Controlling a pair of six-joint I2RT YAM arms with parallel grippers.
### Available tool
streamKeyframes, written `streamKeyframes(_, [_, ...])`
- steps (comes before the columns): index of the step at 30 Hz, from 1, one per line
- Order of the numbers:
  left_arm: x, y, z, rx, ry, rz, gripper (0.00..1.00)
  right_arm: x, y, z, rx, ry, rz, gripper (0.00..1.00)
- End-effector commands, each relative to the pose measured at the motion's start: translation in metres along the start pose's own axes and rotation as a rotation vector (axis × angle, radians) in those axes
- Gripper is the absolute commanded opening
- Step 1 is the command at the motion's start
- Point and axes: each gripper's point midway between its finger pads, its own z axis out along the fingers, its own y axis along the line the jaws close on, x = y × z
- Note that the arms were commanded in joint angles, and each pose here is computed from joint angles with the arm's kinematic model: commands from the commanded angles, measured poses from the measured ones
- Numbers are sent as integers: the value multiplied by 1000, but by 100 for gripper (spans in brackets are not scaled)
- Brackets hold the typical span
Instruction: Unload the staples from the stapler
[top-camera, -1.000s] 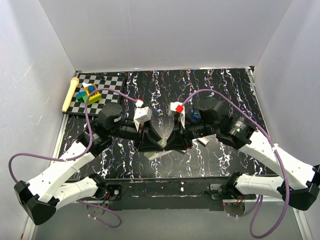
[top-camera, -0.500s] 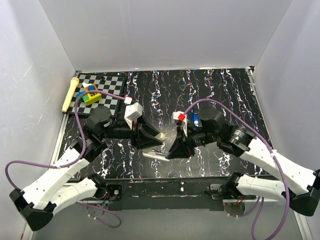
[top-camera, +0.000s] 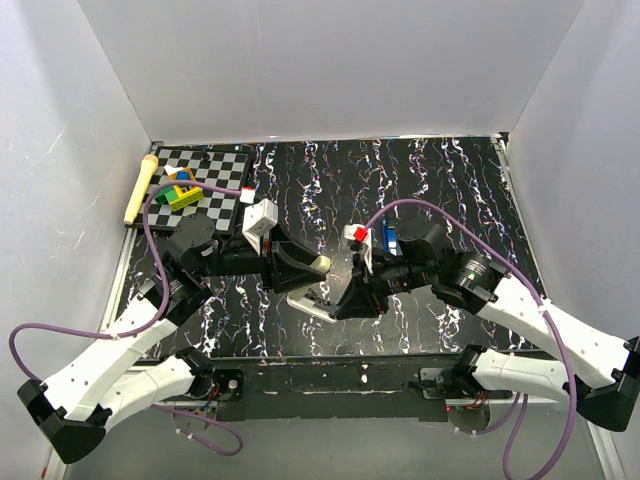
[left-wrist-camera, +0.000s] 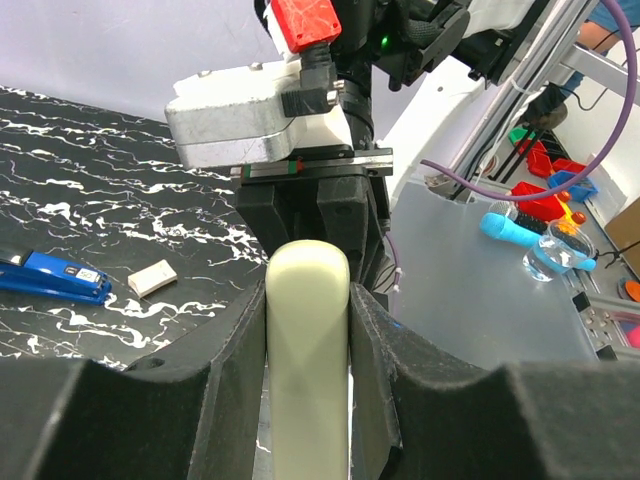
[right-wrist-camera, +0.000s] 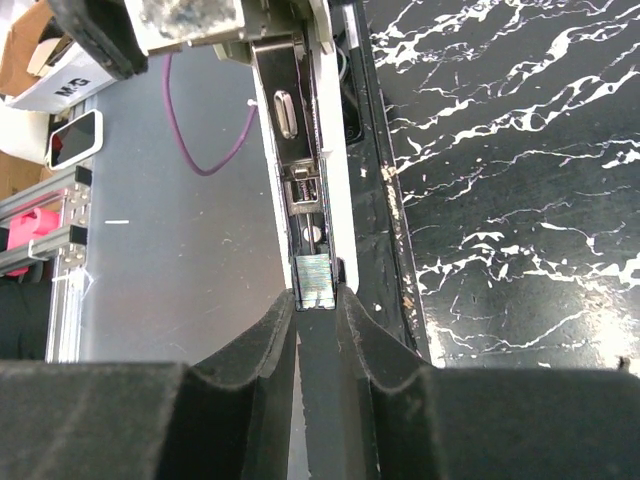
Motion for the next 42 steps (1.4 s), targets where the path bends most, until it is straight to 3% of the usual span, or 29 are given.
streamKeyframes(1, [-25, 17, 0, -91, -87, 112, 0, -15, 15, -14, 19, -25, 6, 1])
streamKeyframes(10, [-1, 40, 1, -175, -11, 77, 0, -31, -2, -26, 169, -35, -26, 2])
streamKeyframes(16, [4, 43, 0, -188, 4, 75, 0, -41, -9, -36, 242, -24, -62, 11])
streamKeyframes(22, [5, 51, -1, -225, 11, 74, 0, -48, -10, -45, 284, -19, -95, 28])
streamKeyframes(33, [4, 82, 0, -375, 38, 38, 0, -64, -26, -63, 433, -38, -141, 38])
streamKeyframes(36, [2, 92, -1, -426, 32, 19, 0, -74, -44, -61, 513, -47, -123, 33])
streamKeyframes(42, [1, 117, -6, -565, 19, -27, 0, -102, -77, -44, 601, -93, -84, 5])
